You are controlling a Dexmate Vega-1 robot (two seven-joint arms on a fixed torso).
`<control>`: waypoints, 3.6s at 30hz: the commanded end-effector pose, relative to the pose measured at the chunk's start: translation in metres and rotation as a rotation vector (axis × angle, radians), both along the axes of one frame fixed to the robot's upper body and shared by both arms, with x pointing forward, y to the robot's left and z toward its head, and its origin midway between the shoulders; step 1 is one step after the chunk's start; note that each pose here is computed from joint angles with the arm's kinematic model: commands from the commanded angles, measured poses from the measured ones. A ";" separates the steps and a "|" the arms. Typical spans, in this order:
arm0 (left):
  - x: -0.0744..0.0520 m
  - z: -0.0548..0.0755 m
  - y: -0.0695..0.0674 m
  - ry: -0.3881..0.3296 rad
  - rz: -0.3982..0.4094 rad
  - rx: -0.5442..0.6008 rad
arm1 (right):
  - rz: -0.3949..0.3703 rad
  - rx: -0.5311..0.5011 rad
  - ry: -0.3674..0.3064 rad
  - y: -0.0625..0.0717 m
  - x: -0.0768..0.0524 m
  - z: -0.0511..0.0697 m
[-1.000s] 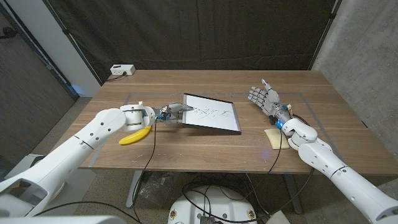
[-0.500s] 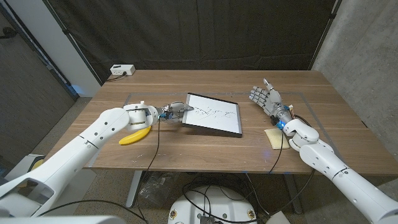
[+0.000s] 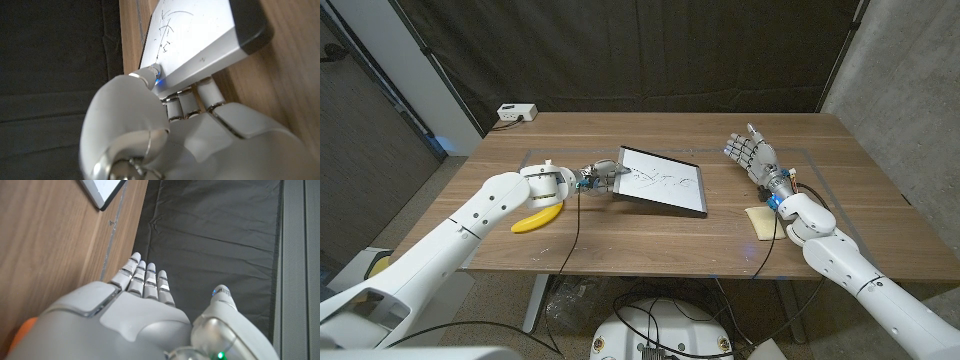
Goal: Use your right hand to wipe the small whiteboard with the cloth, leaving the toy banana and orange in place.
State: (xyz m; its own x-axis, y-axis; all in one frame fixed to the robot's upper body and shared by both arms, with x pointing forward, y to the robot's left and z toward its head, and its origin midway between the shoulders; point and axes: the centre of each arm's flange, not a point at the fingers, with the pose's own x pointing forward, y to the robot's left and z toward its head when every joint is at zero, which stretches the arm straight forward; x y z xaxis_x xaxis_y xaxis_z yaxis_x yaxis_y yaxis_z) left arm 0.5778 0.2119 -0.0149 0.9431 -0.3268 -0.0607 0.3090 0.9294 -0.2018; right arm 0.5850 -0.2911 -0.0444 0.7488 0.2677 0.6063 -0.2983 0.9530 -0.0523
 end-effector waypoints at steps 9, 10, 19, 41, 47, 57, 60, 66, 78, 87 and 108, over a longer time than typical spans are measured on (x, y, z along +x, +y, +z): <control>0.004 -0.001 -0.003 -0.095 -0.050 -0.087 | -0.099 -0.141 -0.144 -0.024 -0.039 0.013; 0.004 -0.001 -0.003 -0.095 -0.051 -0.088 | -0.104 -0.159 -0.146 -0.026 -0.041 0.013; 0.007 -0.007 -0.004 -0.110 -0.060 -0.095 | -0.182 -0.281 -0.208 -0.035 -0.062 0.020; 0.009 -0.011 -0.003 -0.152 -0.045 -0.129 | -0.346 -0.301 -0.356 -0.056 -0.094 0.007; 0.009 -0.009 -0.011 -0.145 -0.048 -0.132 | -0.406 -0.396 -0.411 -0.063 -0.103 0.010; 0.012 0.000 -0.019 -0.135 -0.077 -0.137 | -0.461 -0.503 -0.481 -0.079 -0.114 0.011; 0.010 0.003 -0.021 -0.144 -0.060 -0.148 | -0.477 -0.534 -0.512 -0.080 -0.117 0.010; 0.004 0.008 -0.022 -0.158 -0.040 -0.147 | -0.528 -0.609 -0.598 -0.081 -0.125 0.008; -0.007 0.021 -0.002 -0.162 -0.016 -0.128 | -0.628 -0.797 -0.584 -0.085 -0.149 0.011; -0.009 0.018 -0.017 -0.161 -0.010 -0.115 | -0.668 -0.977 -0.590 -0.092 -0.159 0.014; -0.006 0.021 -0.026 -0.171 0.012 -0.109 | -0.754 -1.156 -0.464 -0.084 -0.158 -0.003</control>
